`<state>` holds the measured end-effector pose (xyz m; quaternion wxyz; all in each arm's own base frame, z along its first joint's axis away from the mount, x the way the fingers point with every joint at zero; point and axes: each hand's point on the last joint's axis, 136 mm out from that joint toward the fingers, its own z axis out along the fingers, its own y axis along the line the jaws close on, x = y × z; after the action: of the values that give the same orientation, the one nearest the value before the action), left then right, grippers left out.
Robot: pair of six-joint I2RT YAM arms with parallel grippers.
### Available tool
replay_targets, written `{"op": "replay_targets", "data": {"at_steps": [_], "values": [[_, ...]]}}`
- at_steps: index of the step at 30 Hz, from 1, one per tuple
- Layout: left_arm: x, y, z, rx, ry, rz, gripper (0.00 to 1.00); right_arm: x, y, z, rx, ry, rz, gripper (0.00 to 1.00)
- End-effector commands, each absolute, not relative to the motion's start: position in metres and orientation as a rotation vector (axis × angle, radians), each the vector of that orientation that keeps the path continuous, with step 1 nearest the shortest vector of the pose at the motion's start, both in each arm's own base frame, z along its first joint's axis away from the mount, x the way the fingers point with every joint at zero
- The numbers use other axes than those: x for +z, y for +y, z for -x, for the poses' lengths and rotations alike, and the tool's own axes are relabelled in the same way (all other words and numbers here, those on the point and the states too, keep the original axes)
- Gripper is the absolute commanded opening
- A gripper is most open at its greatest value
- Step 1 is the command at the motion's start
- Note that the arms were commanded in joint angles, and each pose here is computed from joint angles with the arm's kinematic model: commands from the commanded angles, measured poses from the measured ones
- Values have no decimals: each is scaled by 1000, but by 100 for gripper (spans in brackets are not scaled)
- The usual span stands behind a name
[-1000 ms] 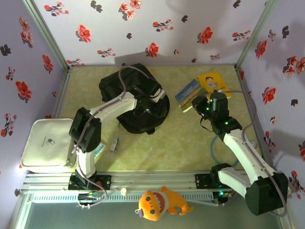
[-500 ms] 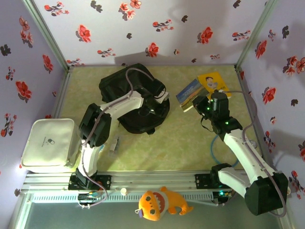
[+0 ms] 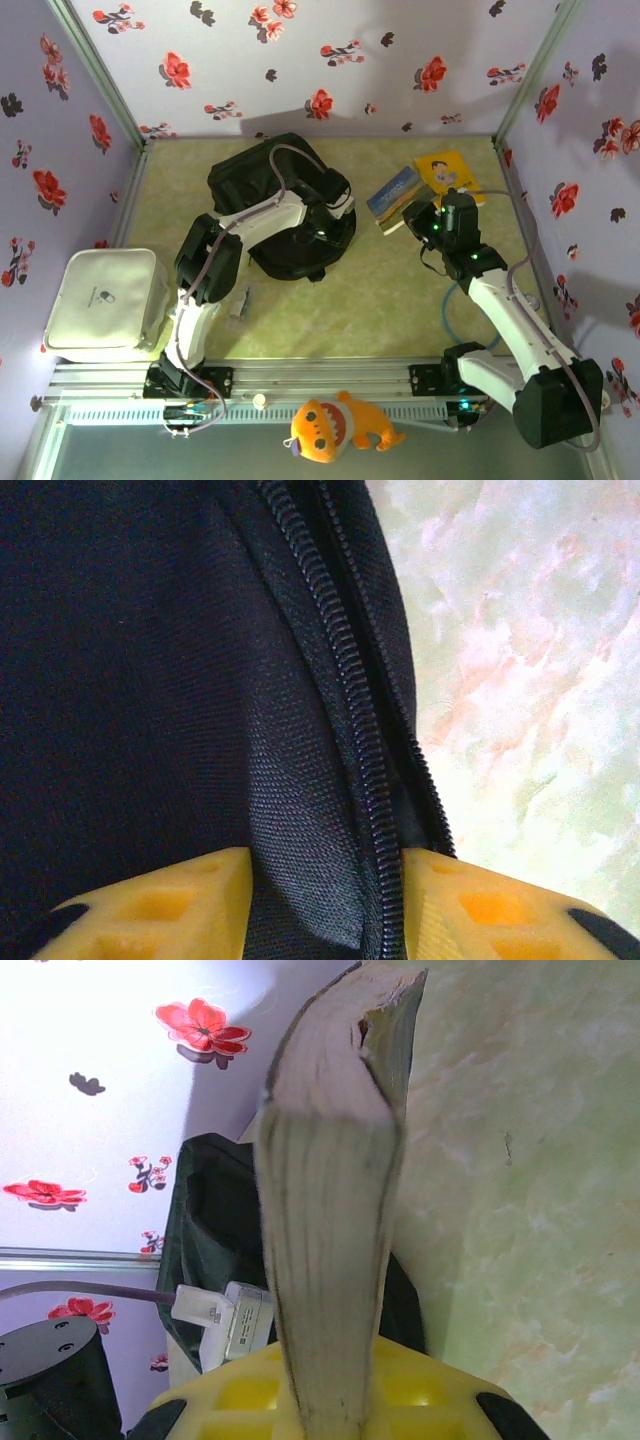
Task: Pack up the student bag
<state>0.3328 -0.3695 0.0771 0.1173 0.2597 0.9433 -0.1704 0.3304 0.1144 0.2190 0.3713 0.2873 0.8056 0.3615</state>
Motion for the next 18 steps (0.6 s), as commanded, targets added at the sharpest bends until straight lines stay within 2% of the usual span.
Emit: {"op": "replay_targets", "data": {"at_steps": [1, 4, 9, 14, 18], "values": [[74, -368, -336, -425, 2763, -783, 38, 246, 116, -340, 989, 1960, -697, 0], [76, -368, -337, -418, 2753, -783, 33, 246, 116, -339, 989, 1960, -696, 0], [90, -368, -342, -419, 2709, -782, 18, 248, 113, -337, 976, 1951, -693, 0], [112, -365, -345, -442, 2659, -771, 9, 250, 108, -333, 941, 1947, -687, 0], [138, -357, -352, -437, 2595, -741, 7, 257, 97, -328, 879, 1921, -673, 0]]}}
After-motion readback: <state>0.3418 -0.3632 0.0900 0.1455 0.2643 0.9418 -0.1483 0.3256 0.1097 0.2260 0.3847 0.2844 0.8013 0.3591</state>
